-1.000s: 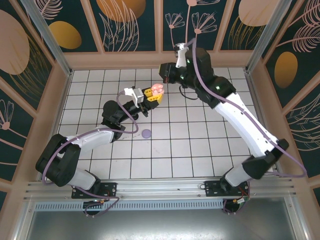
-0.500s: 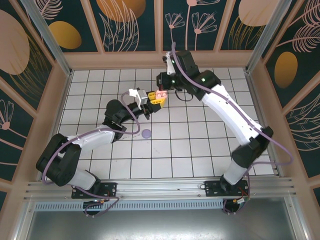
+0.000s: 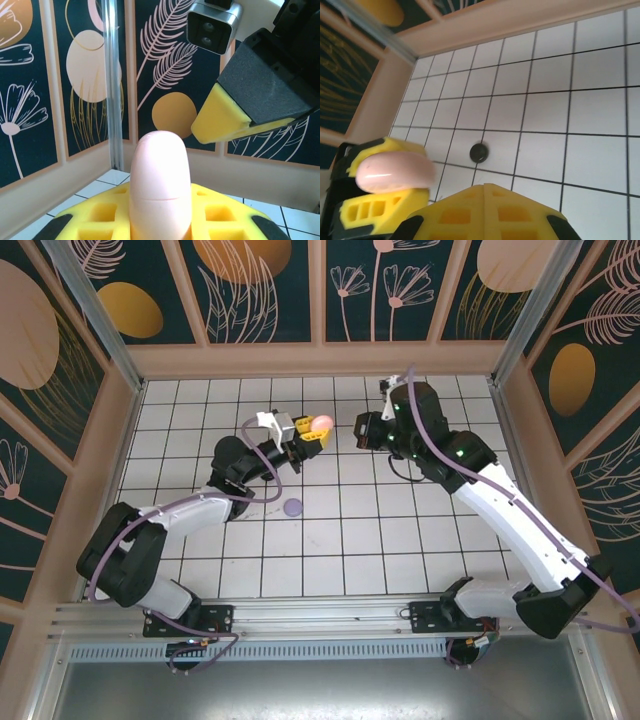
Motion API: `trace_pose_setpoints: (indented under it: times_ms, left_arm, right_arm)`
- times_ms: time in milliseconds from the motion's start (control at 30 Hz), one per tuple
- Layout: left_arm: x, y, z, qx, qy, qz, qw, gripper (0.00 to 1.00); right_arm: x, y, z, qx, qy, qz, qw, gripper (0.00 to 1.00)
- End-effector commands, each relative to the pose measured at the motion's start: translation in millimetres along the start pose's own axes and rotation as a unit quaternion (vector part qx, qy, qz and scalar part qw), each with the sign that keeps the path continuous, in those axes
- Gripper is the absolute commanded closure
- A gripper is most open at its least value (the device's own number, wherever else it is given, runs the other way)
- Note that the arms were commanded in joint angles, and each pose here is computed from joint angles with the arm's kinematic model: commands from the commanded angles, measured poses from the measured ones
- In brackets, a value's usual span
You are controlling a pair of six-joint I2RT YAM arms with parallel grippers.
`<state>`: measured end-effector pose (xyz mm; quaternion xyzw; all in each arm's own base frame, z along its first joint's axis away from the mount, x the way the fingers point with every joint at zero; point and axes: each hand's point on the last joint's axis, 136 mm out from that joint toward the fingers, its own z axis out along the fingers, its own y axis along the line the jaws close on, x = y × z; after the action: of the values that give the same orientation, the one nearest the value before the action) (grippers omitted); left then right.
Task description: Insert the wireless bluetooth earbuds into the charging case
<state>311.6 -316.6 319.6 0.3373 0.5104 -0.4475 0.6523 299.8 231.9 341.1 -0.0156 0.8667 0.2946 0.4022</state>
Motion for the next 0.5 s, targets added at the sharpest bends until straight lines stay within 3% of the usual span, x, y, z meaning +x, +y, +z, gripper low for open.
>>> trace_pose_setpoints:
  times_ms: [0,100,233,467]
  left_arm:
    - [8,10,5,-0.014,0.003,-0.022,1.000,1.00]
    - [33,19,6,-0.030,0.026,-0.063,0.997,1.00]
    - [72,33,11,-0.053,0.067,-0.166,0.982,1.00]
    - [153,58,26,-0.105,0.150,-0.373,0.910,1.00]
  right_arm:
    - [-13,-20,-7,0.020,-0.044,0.033,0.998,0.91]
    - [-7,-38,-4,0.032,-0.048,0.049,0.997,0.87]
    - [3,-55,4,0.044,-0.044,0.059,0.996,0.78]
    - [17,-66,17,0.049,-0.030,0.060,0.997,0.71]
